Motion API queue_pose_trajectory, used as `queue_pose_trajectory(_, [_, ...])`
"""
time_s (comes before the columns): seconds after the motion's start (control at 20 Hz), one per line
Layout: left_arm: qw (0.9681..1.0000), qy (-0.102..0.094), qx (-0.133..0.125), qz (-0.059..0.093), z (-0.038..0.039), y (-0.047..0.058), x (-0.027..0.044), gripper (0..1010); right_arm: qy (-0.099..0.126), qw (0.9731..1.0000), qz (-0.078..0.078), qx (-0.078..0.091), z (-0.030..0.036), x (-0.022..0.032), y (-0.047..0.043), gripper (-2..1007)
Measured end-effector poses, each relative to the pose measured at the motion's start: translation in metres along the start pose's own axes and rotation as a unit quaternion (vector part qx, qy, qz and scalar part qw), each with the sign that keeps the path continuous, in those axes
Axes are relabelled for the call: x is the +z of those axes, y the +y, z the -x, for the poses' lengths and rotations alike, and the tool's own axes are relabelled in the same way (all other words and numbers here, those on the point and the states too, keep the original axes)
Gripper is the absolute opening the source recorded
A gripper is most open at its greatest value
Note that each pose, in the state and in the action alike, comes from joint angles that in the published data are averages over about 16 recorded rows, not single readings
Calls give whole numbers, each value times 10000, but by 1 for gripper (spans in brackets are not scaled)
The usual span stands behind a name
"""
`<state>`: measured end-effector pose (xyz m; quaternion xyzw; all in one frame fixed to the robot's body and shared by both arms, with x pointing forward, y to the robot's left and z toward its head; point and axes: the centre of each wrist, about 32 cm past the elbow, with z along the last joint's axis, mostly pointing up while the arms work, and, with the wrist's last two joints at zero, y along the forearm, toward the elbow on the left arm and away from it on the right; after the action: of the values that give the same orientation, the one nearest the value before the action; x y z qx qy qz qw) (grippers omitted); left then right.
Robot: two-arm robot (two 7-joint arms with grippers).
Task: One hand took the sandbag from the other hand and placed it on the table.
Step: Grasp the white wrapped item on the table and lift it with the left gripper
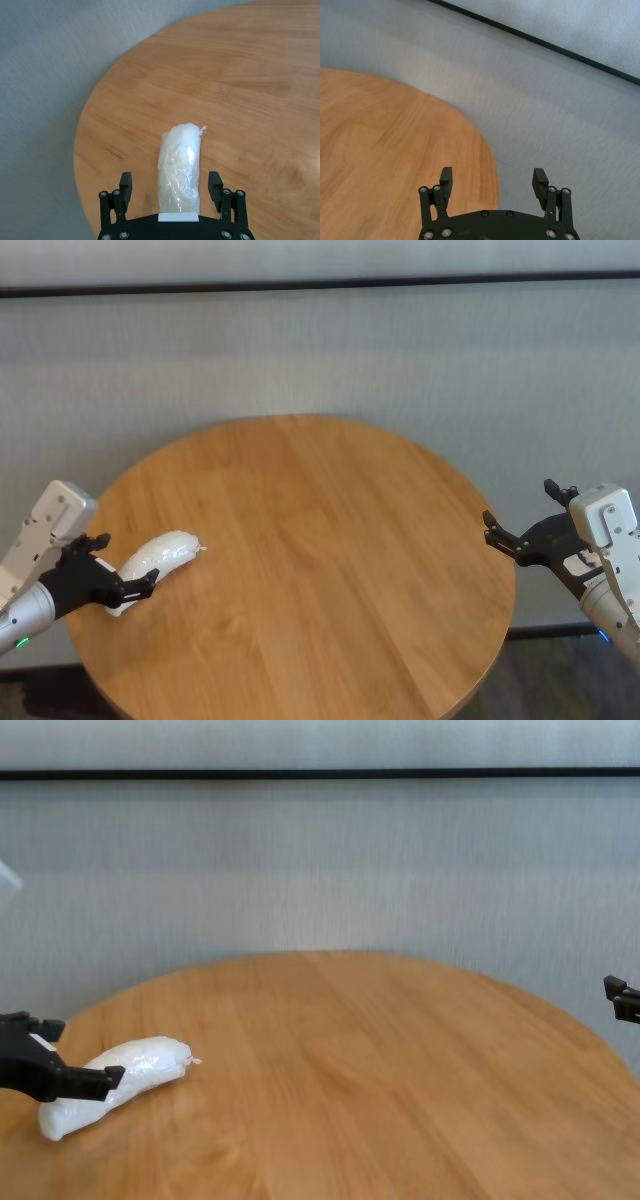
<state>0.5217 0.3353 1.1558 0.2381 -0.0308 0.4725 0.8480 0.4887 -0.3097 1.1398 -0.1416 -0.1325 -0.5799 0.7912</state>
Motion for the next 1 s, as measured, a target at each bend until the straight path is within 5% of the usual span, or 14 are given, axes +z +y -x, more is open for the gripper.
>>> queue_pose_trajectory(1.0, [9997,54,-74,-245,-63,-184,-146,1002,0,10000,0,0,0,0,0,1006])
